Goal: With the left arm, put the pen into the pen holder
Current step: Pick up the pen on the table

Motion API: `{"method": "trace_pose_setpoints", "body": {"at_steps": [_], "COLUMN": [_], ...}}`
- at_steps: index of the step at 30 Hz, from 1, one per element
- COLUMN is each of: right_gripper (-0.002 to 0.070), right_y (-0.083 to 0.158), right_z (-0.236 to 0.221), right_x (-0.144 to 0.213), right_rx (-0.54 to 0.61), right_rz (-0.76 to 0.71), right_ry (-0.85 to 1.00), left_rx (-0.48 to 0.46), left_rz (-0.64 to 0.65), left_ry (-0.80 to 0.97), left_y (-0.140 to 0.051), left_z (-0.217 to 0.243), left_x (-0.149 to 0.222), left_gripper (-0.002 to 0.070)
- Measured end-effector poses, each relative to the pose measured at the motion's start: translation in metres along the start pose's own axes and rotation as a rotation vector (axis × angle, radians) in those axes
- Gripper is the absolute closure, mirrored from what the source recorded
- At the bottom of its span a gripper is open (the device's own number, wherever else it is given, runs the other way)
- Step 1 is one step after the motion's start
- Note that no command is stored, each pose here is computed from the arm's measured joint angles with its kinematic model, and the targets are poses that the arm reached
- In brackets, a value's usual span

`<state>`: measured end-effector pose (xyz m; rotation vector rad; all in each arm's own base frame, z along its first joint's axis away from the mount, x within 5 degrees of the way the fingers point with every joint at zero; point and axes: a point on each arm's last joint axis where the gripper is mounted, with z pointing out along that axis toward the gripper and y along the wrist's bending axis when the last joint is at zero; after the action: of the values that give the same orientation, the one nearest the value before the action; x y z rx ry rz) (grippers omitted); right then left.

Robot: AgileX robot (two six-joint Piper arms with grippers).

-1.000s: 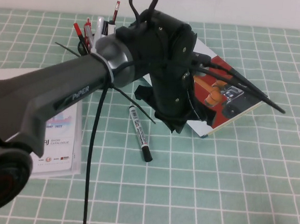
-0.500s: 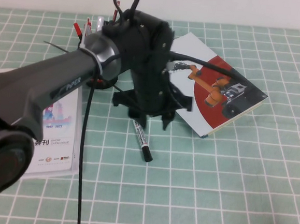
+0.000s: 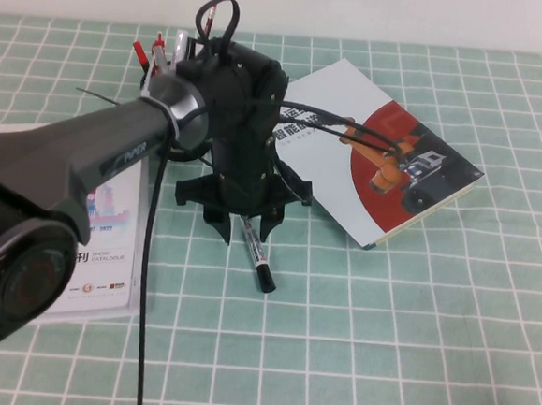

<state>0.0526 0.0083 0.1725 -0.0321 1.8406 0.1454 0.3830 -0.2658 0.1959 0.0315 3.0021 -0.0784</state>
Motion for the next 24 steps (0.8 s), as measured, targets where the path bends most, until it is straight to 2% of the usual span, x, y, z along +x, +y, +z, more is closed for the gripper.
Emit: {"method": "trace_pose_setpoints", "body": {"at_steps": [15,19,24], "right_gripper": [0.0696,0.0696,0.0696], "right_y": [0.000,0.000,0.000], "right_z": [0.000,0.000,0.000], "right_x": [0.000,0.000,0.000], "right_rx": [0.000,0.000,0.000], "right_rz": [-0.002,-0.002,-0.002], "right_ry": [0.000,0.000,0.000], "left_rx": [0.019,0.004,-0.011], "left_rz": [-0.006,0.030,0.142], "left_ry": [0.022,0.023,0.030], "left_y": [-0.005,-0.003,-0.002], "left_z": [0.016,0.017,0.017], "left_x": [-0.001,-0.001,-0.001], "left_gripper": [0.0363,0.0415,0.0545]}}
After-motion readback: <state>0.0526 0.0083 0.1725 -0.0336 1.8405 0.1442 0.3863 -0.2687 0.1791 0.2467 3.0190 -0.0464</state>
